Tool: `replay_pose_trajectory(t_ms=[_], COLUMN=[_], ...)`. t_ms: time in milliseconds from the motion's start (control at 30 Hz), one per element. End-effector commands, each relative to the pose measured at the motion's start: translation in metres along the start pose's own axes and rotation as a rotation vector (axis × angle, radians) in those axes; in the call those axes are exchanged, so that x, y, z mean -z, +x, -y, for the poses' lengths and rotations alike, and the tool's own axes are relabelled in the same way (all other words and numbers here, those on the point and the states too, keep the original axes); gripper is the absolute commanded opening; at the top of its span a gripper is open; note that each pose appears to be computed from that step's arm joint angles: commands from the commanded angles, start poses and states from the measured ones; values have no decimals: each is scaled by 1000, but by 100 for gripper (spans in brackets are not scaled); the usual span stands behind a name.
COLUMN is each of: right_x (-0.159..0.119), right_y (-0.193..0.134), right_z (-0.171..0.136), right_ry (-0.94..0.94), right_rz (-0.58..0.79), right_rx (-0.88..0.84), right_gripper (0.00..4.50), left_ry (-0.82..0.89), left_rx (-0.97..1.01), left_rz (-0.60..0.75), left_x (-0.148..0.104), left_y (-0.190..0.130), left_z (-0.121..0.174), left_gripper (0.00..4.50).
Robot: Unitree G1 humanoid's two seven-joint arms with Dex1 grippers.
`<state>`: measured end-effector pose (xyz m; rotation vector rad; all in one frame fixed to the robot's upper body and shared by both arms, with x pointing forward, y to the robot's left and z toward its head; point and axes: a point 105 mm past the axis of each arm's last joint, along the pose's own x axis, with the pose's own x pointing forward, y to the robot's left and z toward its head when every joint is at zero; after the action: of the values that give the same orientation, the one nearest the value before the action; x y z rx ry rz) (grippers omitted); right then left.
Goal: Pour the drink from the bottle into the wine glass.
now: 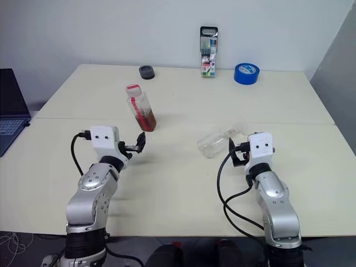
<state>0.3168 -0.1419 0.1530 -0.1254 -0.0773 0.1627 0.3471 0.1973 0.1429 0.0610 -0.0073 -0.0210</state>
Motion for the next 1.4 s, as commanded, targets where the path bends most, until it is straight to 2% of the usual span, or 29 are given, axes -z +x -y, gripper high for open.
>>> replay_pose_trajectory(t_ms=[33,733,867,1100,1233,1400], right_x=[-22,-25,-45,-103,-110,-101], right_y=[-4,-2,-1,3,-4,-4], right_z=[0,-3,-6,-30,-52,-63], right_ry=[-12,-62,-58,12,56,20], right_rz=[85,82,117,248,238,193], right_rx=[1,-58,-188,-534,-711,-763], right_gripper=[450,450,450,450,450,450], left_ry=[18,22,30,43,53,72], left_rx=[-7,-25,-2,-9,-4,2], left_rz=[60,107,115,123,128,121], left_x=[-16,-30,-35,-43,-47,-49], left_y=[2,11,16,25,29,37], left_z=[-2,-8,-2,-5,-6,-10], left_gripper=[447,447,447,447,447,447])
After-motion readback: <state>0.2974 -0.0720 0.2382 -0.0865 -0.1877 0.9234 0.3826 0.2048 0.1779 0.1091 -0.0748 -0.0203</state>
